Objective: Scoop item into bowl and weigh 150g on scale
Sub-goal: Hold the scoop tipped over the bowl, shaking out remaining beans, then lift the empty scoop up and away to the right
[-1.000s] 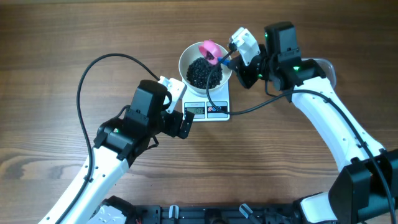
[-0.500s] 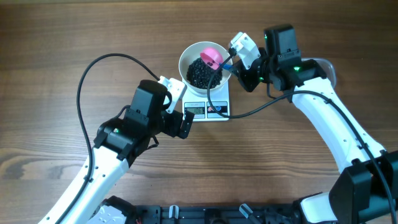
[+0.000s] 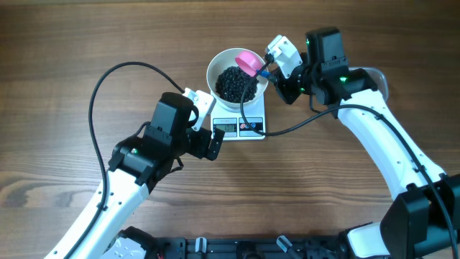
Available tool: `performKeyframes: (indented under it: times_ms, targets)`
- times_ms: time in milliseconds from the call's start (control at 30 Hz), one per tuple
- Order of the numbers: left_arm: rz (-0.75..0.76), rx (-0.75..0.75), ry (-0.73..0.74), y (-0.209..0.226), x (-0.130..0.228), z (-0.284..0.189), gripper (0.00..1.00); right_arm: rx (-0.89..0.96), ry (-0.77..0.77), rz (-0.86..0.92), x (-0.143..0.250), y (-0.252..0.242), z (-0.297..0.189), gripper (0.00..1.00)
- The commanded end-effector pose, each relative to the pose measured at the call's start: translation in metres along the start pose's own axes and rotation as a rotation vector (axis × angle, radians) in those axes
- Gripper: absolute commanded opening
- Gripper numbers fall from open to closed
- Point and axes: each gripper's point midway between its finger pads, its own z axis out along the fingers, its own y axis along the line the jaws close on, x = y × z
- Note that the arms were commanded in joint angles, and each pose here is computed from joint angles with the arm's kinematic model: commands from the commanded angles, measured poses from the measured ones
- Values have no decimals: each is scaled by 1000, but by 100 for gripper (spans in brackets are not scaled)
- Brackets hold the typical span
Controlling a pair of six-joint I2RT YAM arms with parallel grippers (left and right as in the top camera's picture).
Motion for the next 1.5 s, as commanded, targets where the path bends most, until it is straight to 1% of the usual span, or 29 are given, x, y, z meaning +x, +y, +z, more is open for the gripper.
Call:
performKeyframes:
  times_ms: [0,100,133,200,300,433,500,600,700,767,833,933,1033,1100,1167,1367,1467]
  targets:
    - [20,15,-11,-3,-2,-3,100,-92,-99,29,-24,18,-11,4]
    - [20,15,-11,-3,-2,-3,100,-5,-64,37,-17,2,-10,4]
    - [20,15,-11,-3,-2,-3,100,-3,-69,63,-19,2,-11,4]
    - [20,15,-11,-3,-2,-3,100,-16,-106,146,-28,3,-15,4]
    - [20,15,-11,-3,-2,-3,100,-46,-198,220,-50,4,-26,4]
    - [20,15,-11,-3,-2,-3,100,21,-305,256,-68,-21,-58,4]
    - [20,15,-11,-3,-2,-3,100,82,-344,286,-66,-43,-83,4]
    - [20,15,-11,-3,-2,-3,100,160,-397,395,-59,-75,-120,4]
    - [20,15,-11,-3,-2,-3,100,242,-428,473,-38,-109,-155,4]
    - [20,15,-11,-3,-2,-3,100,307,-416,534,-16,-130,-175,4]
    - [20,15,-11,-3,-2,-3,100,361,-382,613,13,-146,-190,4]
    - [20,15,-11,-3,-2,-3,100,406,-317,726,51,-158,-201,4]
    - [20,15,-11,-3,-2,-3,100,492,-249,812,83,-170,-210,4]
    - [20,15,-11,-3,-2,-3,100,551,-221,829,94,-177,-213,4]
    - [20,15,-11,-3,-2,-3,100,600,-224,822,95,-185,-218,4]
    - [20,15,-11,-3,-2,-3,100,685,-388,691,61,-220,-235,4]
    - [20,15,-11,-3,-2,-3,100,717,-478,654,45,-235,-245,4]
